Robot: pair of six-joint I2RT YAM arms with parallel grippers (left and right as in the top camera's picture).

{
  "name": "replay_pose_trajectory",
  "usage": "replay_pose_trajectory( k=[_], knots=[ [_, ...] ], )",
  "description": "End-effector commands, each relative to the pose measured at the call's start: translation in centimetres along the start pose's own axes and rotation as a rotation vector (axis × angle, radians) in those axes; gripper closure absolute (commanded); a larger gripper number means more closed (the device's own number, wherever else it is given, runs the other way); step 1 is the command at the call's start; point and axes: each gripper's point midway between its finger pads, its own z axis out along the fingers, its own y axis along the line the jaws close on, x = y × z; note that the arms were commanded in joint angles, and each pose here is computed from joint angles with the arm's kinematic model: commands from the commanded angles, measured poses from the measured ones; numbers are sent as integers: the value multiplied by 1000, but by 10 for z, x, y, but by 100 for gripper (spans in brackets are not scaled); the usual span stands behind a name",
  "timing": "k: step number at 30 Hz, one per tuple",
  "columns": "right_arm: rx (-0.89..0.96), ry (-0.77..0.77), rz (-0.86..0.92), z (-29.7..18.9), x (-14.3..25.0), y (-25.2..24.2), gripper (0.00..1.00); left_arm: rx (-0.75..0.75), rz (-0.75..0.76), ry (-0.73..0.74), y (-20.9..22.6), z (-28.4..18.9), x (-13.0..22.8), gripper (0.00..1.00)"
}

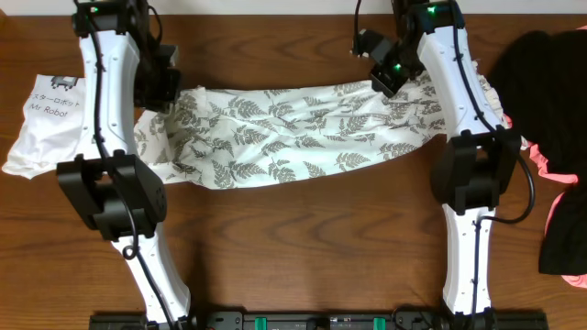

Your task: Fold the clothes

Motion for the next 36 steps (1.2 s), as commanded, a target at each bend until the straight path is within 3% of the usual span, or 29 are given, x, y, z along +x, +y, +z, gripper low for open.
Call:
replay_pose_trajectory(
  k=[1, 22, 36],
  knots=[
    [18, -18, -14, -24, -2, 3, 99, -3, -24, -9, 12, -9, 5, 94],
    [-145, 159, 61, -19, 42, 41, 98, 29, -49, 130, 16, 25, 33, 94],
    [-261, 315, 139, 26, 86, 63, 98, 37, -50, 163, 14, 32, 40, 94]
  ],
)
